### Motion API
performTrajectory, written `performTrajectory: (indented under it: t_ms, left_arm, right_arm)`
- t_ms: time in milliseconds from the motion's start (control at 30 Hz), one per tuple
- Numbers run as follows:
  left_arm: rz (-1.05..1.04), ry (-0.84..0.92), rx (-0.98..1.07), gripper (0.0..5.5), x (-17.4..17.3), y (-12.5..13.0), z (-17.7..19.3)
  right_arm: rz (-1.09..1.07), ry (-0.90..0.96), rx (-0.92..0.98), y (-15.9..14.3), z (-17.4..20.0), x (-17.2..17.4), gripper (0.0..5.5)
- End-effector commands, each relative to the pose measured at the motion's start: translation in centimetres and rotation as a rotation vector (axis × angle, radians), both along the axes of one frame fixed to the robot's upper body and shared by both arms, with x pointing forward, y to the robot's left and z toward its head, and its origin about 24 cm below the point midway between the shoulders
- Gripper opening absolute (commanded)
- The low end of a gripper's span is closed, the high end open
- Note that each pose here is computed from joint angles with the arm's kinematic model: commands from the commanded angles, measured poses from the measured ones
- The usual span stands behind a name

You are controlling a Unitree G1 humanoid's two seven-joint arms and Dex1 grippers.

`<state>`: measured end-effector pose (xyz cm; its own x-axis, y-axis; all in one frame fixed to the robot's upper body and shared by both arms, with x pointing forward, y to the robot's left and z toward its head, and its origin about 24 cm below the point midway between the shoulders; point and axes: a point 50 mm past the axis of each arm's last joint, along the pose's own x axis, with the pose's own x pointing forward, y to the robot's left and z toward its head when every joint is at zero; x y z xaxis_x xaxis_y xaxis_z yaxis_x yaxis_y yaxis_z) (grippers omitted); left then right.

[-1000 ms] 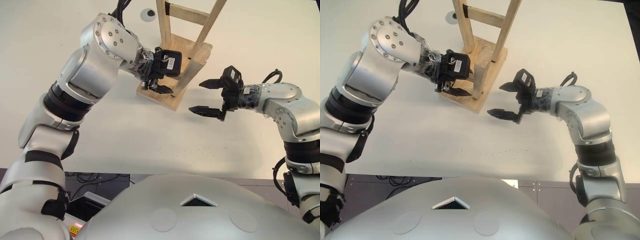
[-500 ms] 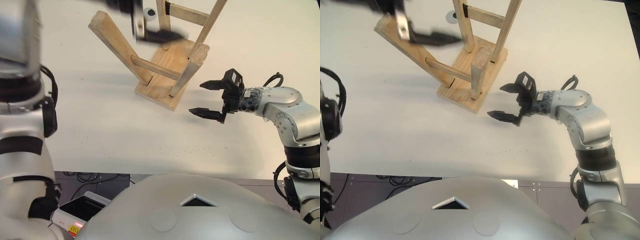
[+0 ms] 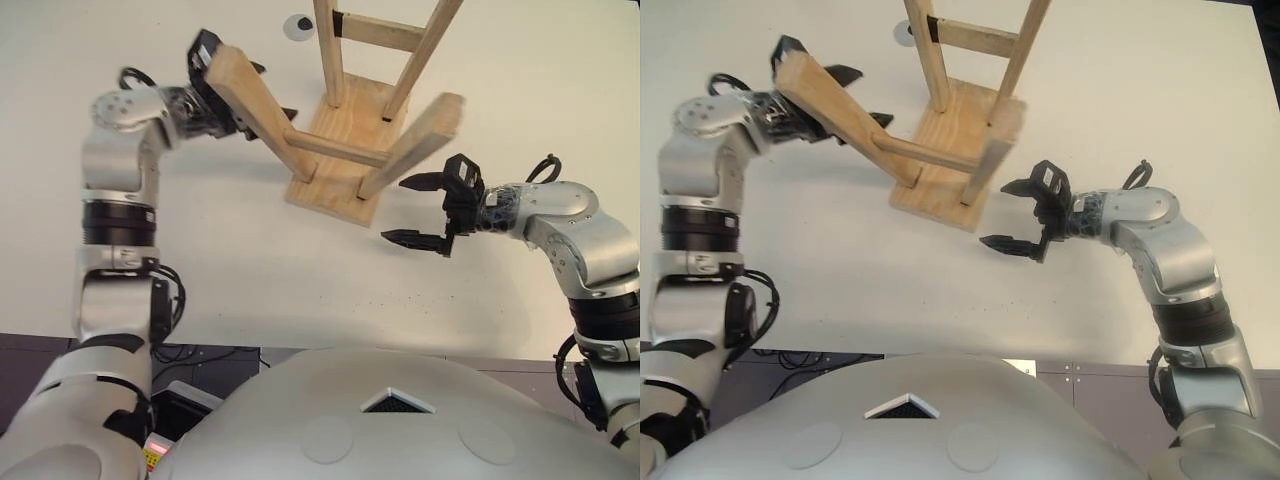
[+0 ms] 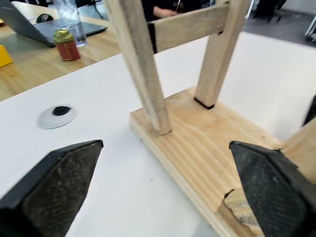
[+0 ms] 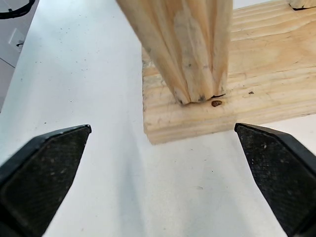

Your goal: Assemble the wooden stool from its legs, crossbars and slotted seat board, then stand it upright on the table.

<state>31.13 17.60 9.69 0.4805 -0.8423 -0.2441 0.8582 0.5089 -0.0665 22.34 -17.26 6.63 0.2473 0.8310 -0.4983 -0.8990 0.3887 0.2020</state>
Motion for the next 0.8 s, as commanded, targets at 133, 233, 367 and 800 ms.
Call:
performTrajectory:
  t_ms: [133,233,367,800]
  left_arm:
    - [-0.439,0.098,-0.043,4.72,-8.6,-3.8,0.5]
    - [-0.498,0.133,-0.085,4.72,-10.3,-5.7,0.5]
    - [-0.414,0.125,-0.007,4.72,-9.4,-4.1,0.4]
    - [0.403,-0.151,0.334,4.72,3.3,7.6,-0.5]
  right_arm:
    - [-0.259,-0.084,-0.164,-4.4,-0.1,4.1,5.4]
    - [-0.35,-0.129,-0.172,-4.5,-0.6,5.6,5.4]
    - [-0.378,-0.17,-0.176,-4.4,-0.8,5.9,5.4]
    - [0.064,0.072,-0.017,-1.8,0.2,-3.0,5.4]
